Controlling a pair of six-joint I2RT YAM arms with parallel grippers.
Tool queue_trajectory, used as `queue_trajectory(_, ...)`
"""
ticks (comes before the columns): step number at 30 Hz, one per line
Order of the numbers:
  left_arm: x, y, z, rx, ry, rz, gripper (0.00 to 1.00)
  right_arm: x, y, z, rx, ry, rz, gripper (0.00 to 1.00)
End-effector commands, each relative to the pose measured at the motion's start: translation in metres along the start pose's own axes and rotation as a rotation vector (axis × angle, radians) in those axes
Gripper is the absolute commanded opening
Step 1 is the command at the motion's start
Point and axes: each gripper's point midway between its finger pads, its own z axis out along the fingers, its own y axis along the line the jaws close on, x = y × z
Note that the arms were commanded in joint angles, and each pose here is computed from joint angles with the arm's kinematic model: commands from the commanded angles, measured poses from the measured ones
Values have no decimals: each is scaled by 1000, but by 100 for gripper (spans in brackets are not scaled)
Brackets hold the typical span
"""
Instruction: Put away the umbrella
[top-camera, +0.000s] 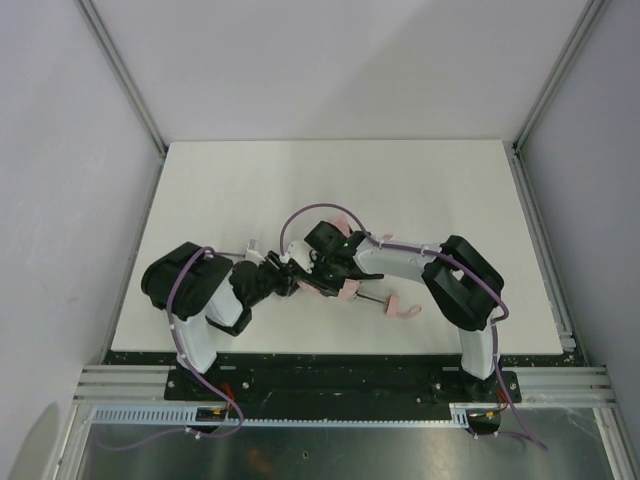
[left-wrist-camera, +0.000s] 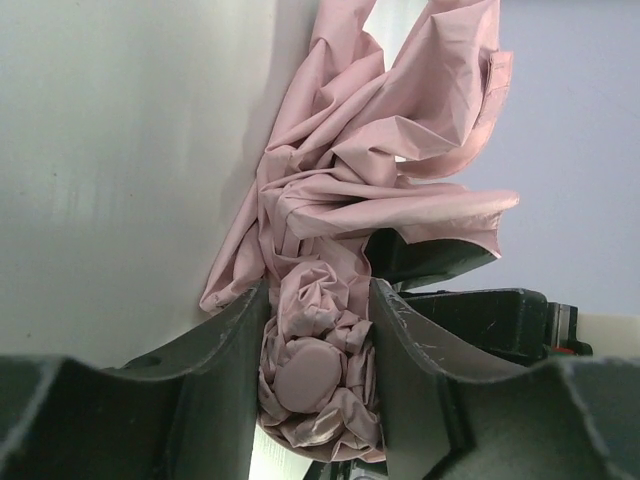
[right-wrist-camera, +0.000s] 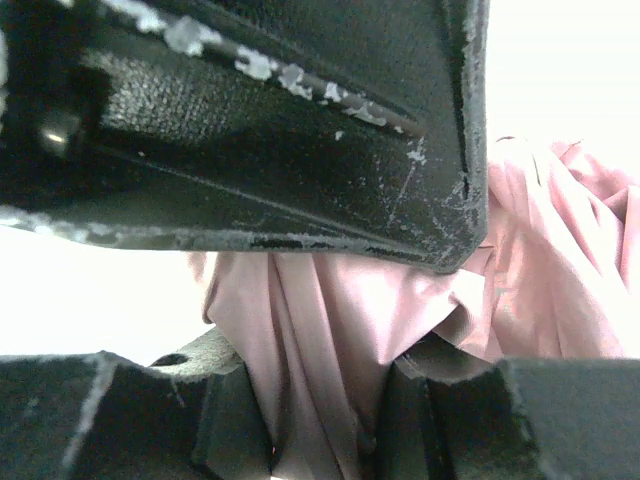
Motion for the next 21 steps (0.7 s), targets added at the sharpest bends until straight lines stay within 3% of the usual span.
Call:
queue_trajectory(1,27,46,-11,-122,81,24,36,30,46,16,-153,79,77,17)
queue_trajectory(3,28,48,-13,-121,84,18,32,28,42,12,-137,64,97,25)
queue_trajectory(6,30,49,-15,-117,86,28,24,22,35,4,-104,34,122,46)
queue_trajectory(12,28,50,-19,-119,71,53,18,3,29,-29,-40,-41,142,80)
queue_trajectory(16,33,54,-20,-131,95,15,16,-6,32,-55,-24,-77,146,87)
queue_trajectory(21,33,49,-21,-114,100,9,15,6,37,-49,-9,-41,129,85)
